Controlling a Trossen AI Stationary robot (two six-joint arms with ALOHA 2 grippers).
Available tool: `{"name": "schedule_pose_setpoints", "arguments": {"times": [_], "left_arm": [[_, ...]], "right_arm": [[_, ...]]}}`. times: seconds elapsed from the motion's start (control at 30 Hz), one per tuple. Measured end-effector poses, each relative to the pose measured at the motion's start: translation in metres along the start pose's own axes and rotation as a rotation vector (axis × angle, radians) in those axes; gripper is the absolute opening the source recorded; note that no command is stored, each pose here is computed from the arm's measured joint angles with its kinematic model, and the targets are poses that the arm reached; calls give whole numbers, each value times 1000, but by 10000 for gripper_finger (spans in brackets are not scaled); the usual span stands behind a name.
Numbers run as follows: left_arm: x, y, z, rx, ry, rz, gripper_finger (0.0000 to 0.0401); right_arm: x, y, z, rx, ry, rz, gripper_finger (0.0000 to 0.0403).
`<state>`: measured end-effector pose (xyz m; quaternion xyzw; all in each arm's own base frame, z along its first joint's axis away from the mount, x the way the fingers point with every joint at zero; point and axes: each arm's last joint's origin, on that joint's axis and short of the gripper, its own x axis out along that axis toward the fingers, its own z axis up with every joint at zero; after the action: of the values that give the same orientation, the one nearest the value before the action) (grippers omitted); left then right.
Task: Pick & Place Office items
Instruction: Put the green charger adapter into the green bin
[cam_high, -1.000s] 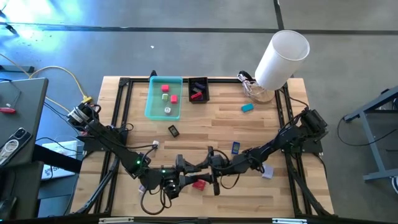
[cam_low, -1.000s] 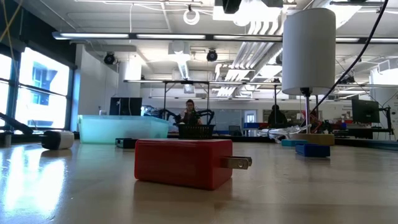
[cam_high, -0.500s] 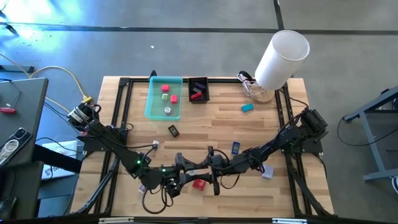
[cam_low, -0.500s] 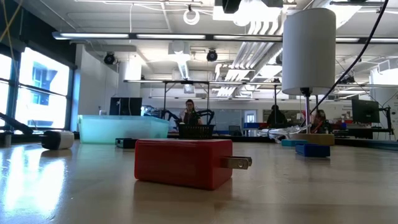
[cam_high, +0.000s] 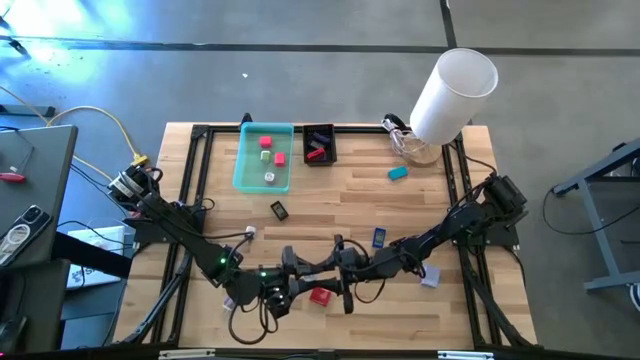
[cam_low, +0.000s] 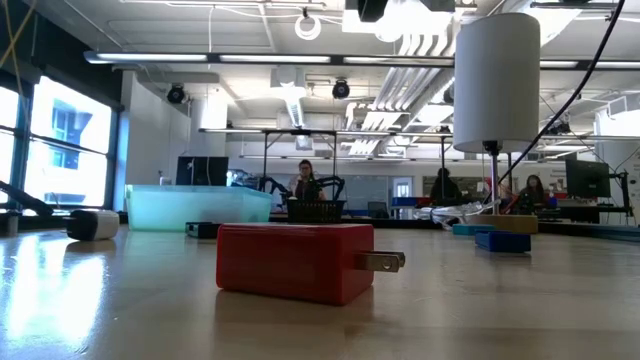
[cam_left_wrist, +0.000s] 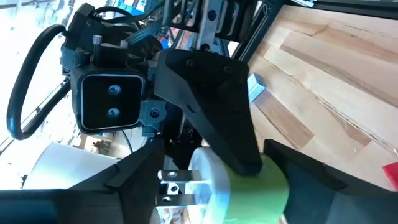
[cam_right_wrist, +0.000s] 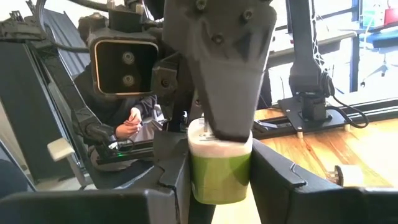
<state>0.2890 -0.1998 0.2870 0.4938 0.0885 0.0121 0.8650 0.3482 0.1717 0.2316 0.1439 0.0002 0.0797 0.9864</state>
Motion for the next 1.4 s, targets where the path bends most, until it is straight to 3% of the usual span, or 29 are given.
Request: {"name": "schedule_pose_setpoints", "arguments": {"times": [0.13,0.37,0.5,0.7,0.83,0.9,1.13,1.3,1.4], "left_arm": [[0,-1,0,6,0,-2,232],[0,0,0,4,1,-2,238],[0,0,1,-4,-2,4,250],[-4,-2,3,1,9,15,232],[-7,-3,6,-48,22,31,233],[-9,-3,6,-60,44,57,241],[-12,-2,6,-84,116,129,238],[-12,1,3,-259,199,232,231],[-9,6,-3,-277,264,296,232]], "right_arm": [[0,0,0,15,3,-1,123],[0,-1,-1,9,22,1,131],[0,-1,-4,40,41,-2,171],[0,-1,-4,116,52,-15,238],[-7,-2,3,23,113,-47,258],[-14,-3,9,18,156,-104,262],[-55,-7,28,4,241,-507,263],[-100,2,29,17,288,-706,263],[-120,9,21,17,268,-788,262]]}}
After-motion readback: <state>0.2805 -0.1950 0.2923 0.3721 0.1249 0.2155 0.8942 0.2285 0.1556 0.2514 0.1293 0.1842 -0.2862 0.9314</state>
